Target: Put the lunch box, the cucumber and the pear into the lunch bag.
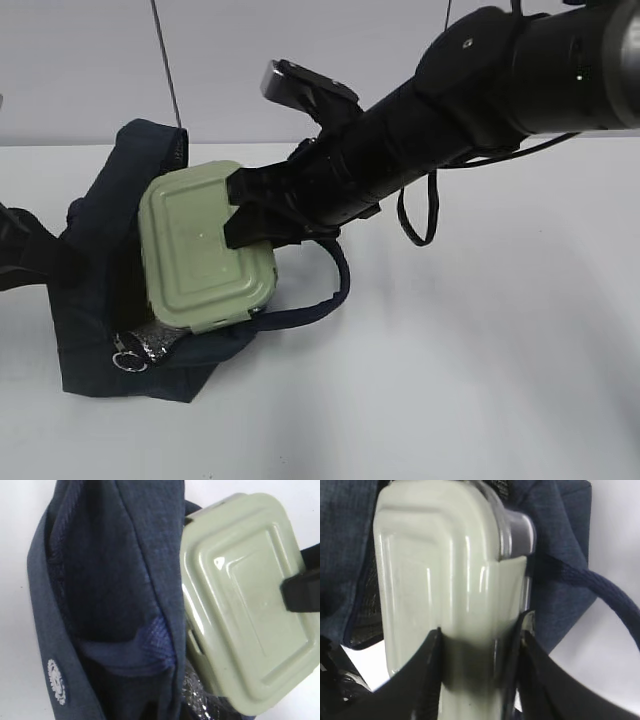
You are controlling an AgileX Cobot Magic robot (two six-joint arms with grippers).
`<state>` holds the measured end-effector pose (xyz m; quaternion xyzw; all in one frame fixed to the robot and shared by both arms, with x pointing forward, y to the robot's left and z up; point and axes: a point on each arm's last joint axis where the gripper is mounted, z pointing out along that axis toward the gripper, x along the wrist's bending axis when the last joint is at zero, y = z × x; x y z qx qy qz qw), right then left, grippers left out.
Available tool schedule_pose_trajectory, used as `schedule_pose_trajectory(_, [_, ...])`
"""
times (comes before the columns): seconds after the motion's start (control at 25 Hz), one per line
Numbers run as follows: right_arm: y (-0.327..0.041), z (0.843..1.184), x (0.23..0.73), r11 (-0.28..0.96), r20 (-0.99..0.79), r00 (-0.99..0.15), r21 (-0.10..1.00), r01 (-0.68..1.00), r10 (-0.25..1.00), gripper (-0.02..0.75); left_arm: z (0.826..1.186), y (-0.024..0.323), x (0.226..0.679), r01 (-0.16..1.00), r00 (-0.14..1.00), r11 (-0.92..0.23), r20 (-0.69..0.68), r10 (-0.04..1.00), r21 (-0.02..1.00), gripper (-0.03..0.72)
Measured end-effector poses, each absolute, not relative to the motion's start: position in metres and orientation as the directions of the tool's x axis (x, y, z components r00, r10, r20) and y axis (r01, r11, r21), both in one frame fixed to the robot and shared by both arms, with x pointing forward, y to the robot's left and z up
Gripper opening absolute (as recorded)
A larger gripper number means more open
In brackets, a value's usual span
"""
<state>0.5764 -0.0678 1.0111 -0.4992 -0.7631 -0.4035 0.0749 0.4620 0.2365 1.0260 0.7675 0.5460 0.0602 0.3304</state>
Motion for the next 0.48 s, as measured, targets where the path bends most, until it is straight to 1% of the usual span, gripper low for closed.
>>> schedule_pose_trajectory(0.12, [-0.059, 1.011, 0.573, 0.165, 0.514, -0.492, 0.556, 0.815, 0.702, 0.273, 1.026, 0.236, 0.462, 0.8, 0.397, -0.187, -0.27, 0.877, 0.571, 0.001])
schedule_pose_trajectory(0.24, [-0.05, 1.007, 0.573, 0.16, 0.531, -0.483, 0.541, 0.825, 0.697, 0.273, 1.026, 0.236, 0.462, 0.801, 0.395, -0.182, -0.277, 0.876, 0.57, 0.001])
schedule_pose_trajectory(0.48, [-0.039, 1.003, 0.587, 0.132, 0.549, -0.461, 0.534, 0.835, 0.696, 0.272, 1.026, 0.236, 0.461, 0.804, 0.395, -0.18, -0.282, 0.874, 0.567, 0.001])
